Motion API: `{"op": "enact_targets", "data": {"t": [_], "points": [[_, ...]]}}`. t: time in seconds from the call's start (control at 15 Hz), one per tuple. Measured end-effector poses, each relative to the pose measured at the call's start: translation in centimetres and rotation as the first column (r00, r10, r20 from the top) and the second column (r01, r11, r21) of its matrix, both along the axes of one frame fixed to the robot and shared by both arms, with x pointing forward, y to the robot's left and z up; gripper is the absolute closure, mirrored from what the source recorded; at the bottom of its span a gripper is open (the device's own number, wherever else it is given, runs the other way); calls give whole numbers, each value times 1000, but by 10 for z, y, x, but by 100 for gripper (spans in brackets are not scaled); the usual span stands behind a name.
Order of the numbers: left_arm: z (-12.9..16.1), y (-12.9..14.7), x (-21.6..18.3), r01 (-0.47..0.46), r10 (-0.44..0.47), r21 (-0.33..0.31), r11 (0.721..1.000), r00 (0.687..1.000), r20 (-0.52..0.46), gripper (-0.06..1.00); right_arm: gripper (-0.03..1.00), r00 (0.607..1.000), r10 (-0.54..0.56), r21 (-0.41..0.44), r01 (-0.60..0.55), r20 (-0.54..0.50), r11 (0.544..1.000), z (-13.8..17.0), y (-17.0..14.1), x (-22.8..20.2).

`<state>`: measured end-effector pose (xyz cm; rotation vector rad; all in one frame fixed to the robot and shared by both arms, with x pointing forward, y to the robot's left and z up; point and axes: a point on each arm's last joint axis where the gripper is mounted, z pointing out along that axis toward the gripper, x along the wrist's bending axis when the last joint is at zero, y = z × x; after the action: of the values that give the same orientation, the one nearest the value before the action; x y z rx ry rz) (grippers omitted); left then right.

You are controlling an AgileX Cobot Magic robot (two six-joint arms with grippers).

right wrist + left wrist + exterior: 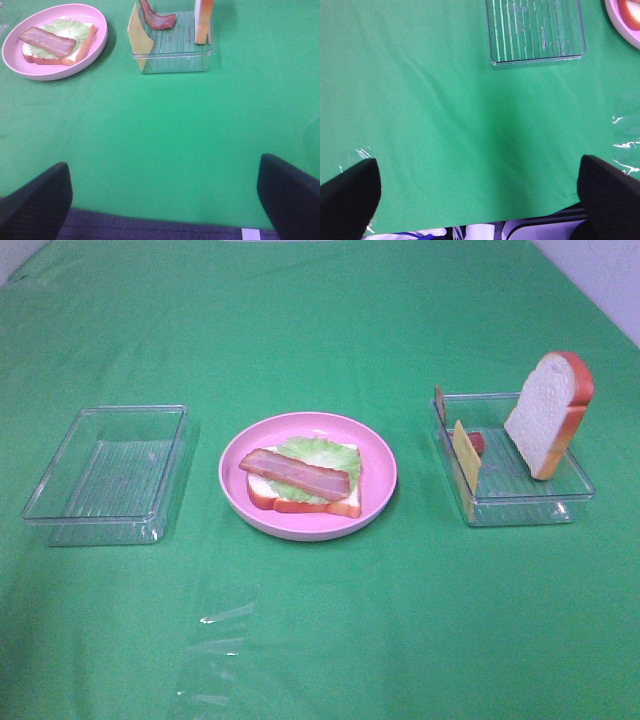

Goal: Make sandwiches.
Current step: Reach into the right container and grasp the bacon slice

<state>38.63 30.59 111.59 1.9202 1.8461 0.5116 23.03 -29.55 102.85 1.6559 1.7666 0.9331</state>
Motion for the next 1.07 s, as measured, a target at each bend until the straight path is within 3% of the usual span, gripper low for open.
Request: {"op": "enact_targets", "data": {"t": [0.27,0.53,0.67,0.87,1.07], "points": [[-15,-9,-95,-1,-4,22,1000,972,233,-4,1,1000,0,0,0,0,1000,0,0,0],[-47,-14,-150,0,-12,30,1000,926,378,-4,1,1000,0,0,0,0,1000,0,0,0],[-56,-16,-167,-12,3,18,1000,895,447,-4,1,1000,0,0,0,0,1000,0,0,0],[-60,-16,-159,-14,12,1,1000,871,490,-4,1,1000,0,0,0,0,1000,0,0,0],[-61,-16,-157,-19,21,-9,1000,868,496,-4,1,1000,4,6,-4,-1,1000,0,1,0]]}}
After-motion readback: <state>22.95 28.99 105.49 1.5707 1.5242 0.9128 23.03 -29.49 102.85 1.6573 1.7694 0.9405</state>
